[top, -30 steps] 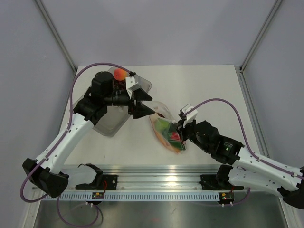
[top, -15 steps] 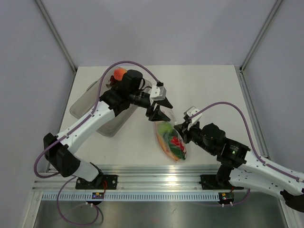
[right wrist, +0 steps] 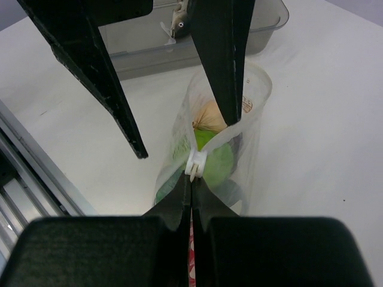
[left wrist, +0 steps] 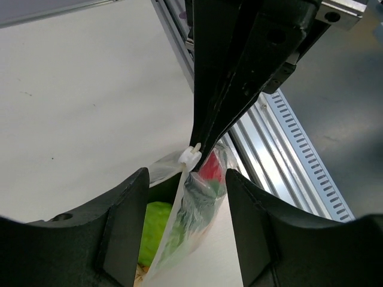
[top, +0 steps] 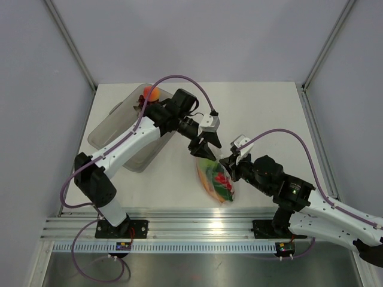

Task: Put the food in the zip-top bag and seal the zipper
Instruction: Zip the zipper food storage bag at the center of the board.

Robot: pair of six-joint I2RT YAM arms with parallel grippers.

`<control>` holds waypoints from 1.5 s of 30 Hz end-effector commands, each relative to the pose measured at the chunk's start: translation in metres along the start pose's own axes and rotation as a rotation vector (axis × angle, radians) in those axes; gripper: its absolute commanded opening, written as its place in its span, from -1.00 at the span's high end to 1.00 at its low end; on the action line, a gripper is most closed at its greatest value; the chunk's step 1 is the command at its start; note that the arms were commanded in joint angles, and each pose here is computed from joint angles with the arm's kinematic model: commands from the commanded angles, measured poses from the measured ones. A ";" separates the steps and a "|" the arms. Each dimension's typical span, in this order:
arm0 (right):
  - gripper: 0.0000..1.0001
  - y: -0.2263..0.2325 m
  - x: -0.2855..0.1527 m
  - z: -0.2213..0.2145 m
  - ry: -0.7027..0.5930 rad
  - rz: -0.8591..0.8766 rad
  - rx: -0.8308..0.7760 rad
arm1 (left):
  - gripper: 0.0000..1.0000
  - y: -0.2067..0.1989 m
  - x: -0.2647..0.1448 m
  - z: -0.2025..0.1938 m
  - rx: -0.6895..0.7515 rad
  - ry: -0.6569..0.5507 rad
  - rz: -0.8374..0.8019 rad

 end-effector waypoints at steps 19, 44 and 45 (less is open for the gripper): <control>1.00 -0.003 0.001 0.017 -0.045 -0.002 -0.007 | -0.08 0.046 -0.033 -0.038 -0.045 -0.039 0.274; 1.00 -0.050 0.056 0.038 -0.097 0.035 -0.133 | 1.00 0.000 -0.064 -0.038 -0.130 -0.081 0.477; 1.00 -0.043 0.055 0.034 -0.101 0.083 -0.183 | 0.89 0.000 -0.064 -0.039 -0.138 -0.077 0.477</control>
Point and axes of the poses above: each gripper's point midway between its finger pads, its own x axis out along the fingers, its own y axis along the line the jaws close on, z = x × y, the point moved 2 cm from there along -x, back along the fingers, and after that the axes turned 11 degrees about -x, right-handed, at the moved point
